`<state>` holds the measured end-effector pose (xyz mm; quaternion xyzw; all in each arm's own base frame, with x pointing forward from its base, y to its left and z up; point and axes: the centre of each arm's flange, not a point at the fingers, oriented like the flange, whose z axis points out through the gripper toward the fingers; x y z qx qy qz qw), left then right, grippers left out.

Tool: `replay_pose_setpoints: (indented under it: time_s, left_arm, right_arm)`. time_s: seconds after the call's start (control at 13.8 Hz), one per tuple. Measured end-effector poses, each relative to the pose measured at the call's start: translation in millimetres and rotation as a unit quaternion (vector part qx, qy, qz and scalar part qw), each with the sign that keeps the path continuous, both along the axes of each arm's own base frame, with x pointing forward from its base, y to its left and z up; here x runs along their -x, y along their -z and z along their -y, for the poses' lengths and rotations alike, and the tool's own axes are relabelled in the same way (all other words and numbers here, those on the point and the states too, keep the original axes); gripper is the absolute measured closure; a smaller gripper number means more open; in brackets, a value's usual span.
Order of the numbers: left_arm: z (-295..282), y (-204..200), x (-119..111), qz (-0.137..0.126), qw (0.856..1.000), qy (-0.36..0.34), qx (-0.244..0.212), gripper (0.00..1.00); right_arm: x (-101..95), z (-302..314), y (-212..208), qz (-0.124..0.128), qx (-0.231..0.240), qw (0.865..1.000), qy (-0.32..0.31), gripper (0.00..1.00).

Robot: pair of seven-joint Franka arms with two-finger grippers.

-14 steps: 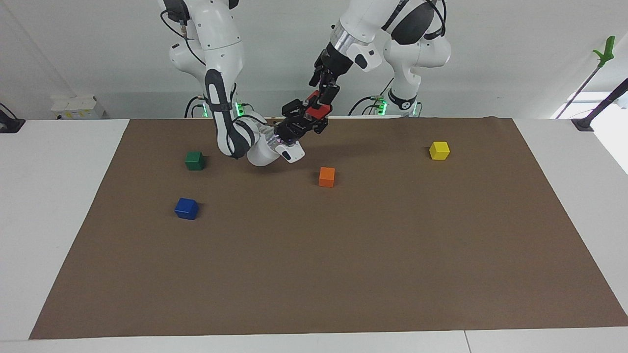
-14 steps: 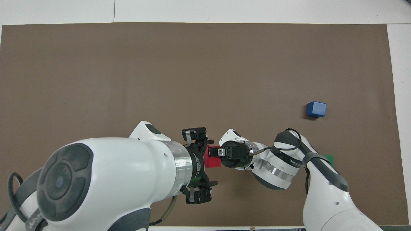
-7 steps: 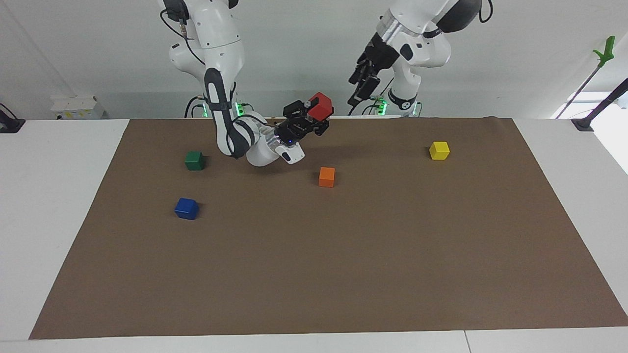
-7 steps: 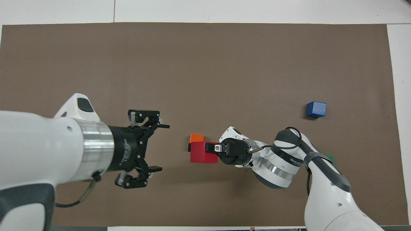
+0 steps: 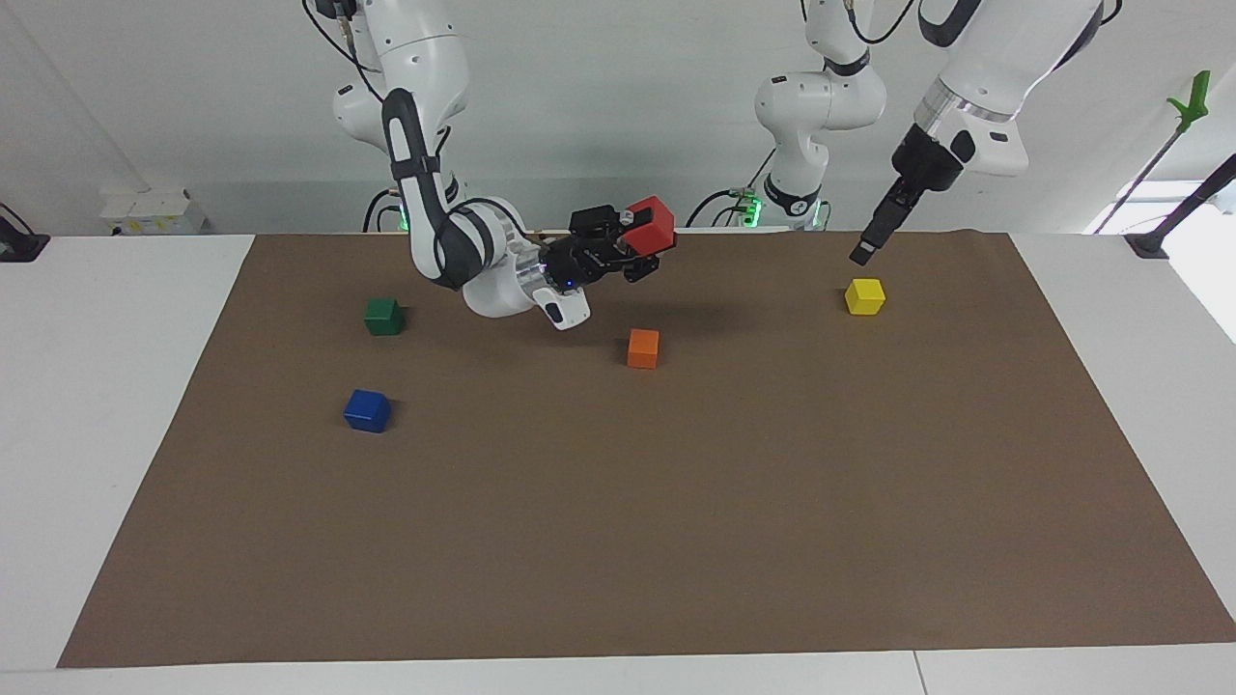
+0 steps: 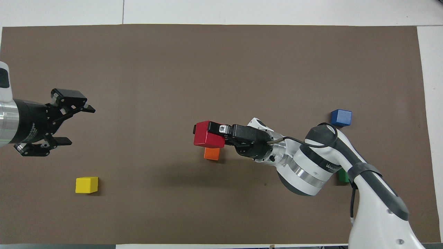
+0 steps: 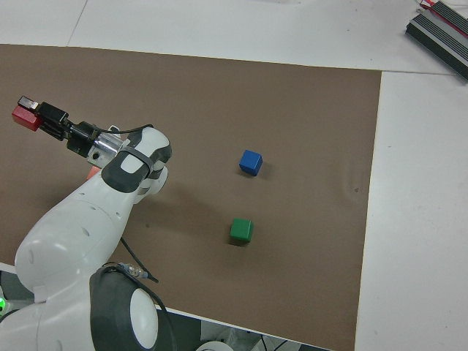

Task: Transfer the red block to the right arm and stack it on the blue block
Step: 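Lift the red cube with the right gripper while the left gripper withdraws, then carry the red cube with the right gripper over the blue cube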

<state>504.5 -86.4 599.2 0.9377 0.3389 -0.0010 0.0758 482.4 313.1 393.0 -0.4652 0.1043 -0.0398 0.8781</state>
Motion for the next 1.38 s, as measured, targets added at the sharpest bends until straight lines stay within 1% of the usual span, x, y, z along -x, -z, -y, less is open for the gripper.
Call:
replay_pose_setpoints:
  time_s: [0.14,0.29,0.36,0.51,0.65,0.8,0.94,1.09,1.23,1.38]
  left_arm:
    - [-9.5,3.2,-18.0,-0.005,0.997,0.068,-0.038,0.00]
    - [-35.4,-14.9,-35.4,-0.015,0.990,0.132,-0.054,0.00]
    - [-51.1,-26.0,-42.5,-0.023,0.984,0.162,-0.067,0.00]
    - [-65.3,-37.4,-53.0,-0.046,0.976,0.198,-0.080,0.00]
    - [-63.3,-36.3,-56.2,-0.063,0.972,0.212,-0.077,0.00]
    - [-56.9,-20.2,-50.1,-0.087,0.968,0.222,-0.074,0.00]
    - [-38.9,-7.4,-40.3,-0.102,0.963,0.239,-0.075,0.00]
    - [-37.8,-4.4,-35.4,-0.106,0.961,0.245,-0.077,0.00]
    - [-52.6,-6.8,-37.5,-0.098,0.955,0.270,-0.074,0.00]
    - [-57.8,-7.6,-41.4,-0.091,0.951,0.286,-0.072,0.00]
  right_arm:
    - [-12.0,7.2,-35.8,-0.020,0.044,0.999,0.000,0.45]
    - [-19.8,15.3,-66.6,-0.035,0.079,0.996,0.008,0.45]
    - [-22.4,17.9,-76.1,-0.041,0.104,0.994,0.011,0.45]
    - [-29.4,22.3,-90.3,-0.053,0.167,0.984,0.015,0.45]
    - [-36.7,24.0,-103.8,-0.064,0.218,0.974,0.018,0.45]
    - [-39.6,24.9,-110.0,-0.067,0.268,0.961,0.004,0.45]
    - [-42.0,29.3,-109.0,-0.075,0.336,0.939,-0.006,0.45]
    - [-43.9,33.1,-110.3,-0.080,0.405,0.910,-0.024,0.45]
    - [-48.0,41.0,-113.4,-0.085,0.484,0.870,-0.038,0.45]
    - [-52.5,49.4,-119.1,-0.085,0.562,0.822,-0.041,0.45]
